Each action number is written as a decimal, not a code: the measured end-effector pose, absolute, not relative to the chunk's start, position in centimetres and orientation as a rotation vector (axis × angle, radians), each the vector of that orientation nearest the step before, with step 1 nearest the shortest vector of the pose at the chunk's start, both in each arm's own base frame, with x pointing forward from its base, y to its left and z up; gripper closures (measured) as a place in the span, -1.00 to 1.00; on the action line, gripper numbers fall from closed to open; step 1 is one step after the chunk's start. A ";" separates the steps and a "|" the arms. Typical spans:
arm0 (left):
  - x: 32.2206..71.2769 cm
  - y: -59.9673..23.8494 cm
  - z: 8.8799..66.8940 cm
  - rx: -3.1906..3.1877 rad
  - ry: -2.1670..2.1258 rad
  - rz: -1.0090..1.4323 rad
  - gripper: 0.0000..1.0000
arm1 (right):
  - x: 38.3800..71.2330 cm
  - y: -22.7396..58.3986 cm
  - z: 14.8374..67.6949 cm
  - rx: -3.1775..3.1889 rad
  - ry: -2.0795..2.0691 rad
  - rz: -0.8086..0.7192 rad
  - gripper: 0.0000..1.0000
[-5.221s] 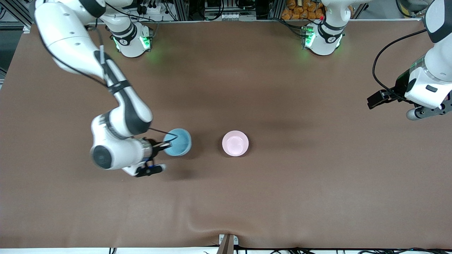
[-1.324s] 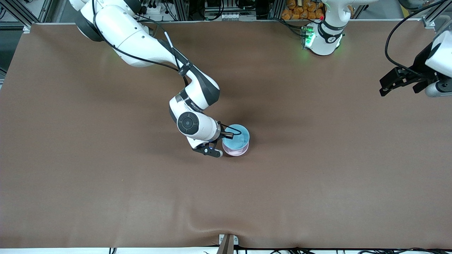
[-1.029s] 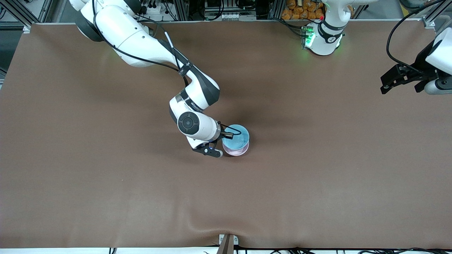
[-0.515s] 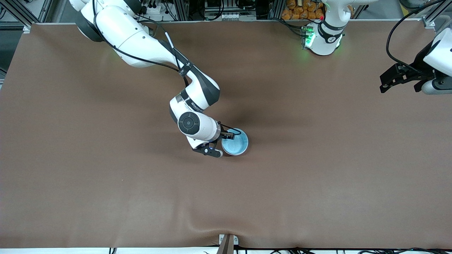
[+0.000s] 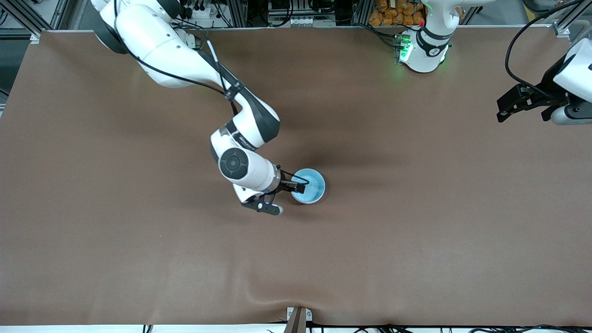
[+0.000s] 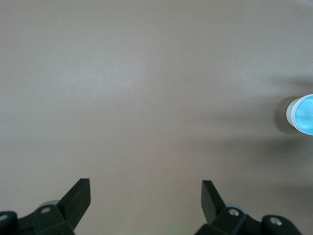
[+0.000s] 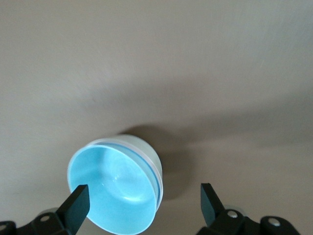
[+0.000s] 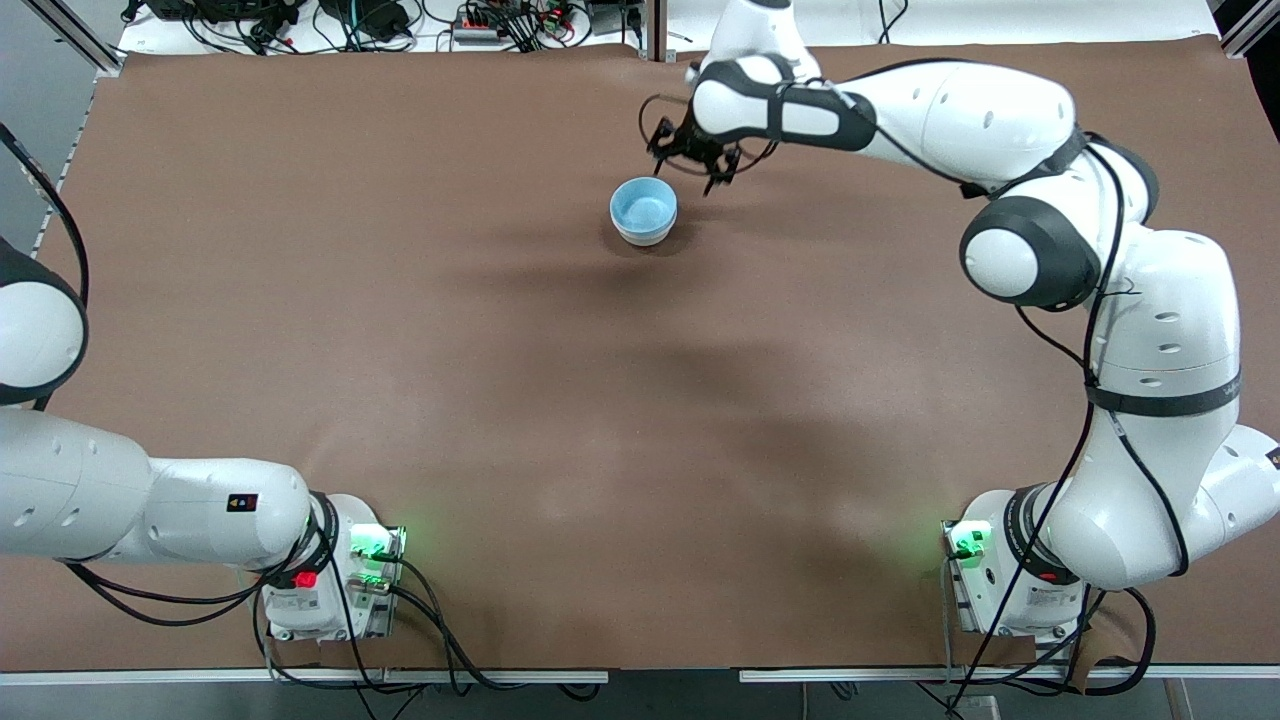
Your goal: Stack pink and blue bowls on white bowl
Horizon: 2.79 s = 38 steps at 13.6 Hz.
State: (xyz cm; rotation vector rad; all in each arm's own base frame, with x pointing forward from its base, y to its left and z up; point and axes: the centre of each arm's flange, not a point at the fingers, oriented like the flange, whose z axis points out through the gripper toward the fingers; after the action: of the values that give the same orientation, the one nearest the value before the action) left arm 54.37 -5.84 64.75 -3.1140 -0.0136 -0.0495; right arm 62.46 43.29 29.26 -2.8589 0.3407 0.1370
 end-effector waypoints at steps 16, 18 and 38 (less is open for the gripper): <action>54.1 -5.7 64.6 -3.112 -0.016 -0.017 -1.00 | 58.6 -1.0 61.0 -3.128 -0.069 0.111 -1.00; 54.0 -5.7 64.6 -3.111 -0.015 -0.005 -1.00 | 56.3 -2.7 63.7 -3.126 -0.023 0.112 -1.00; 53.4 -7.4 66.5 -3.112 0.035 -0.028 -1.00 | 53.3 -5.0 66.3 -3.139 0.091 0.107 -1.00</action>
State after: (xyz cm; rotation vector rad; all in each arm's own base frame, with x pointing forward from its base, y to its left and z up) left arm 53.43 -7.40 66.52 -3.1121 0.0350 -0.0282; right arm 53.27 -4.98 66.34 -3.1386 0.0906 0.1068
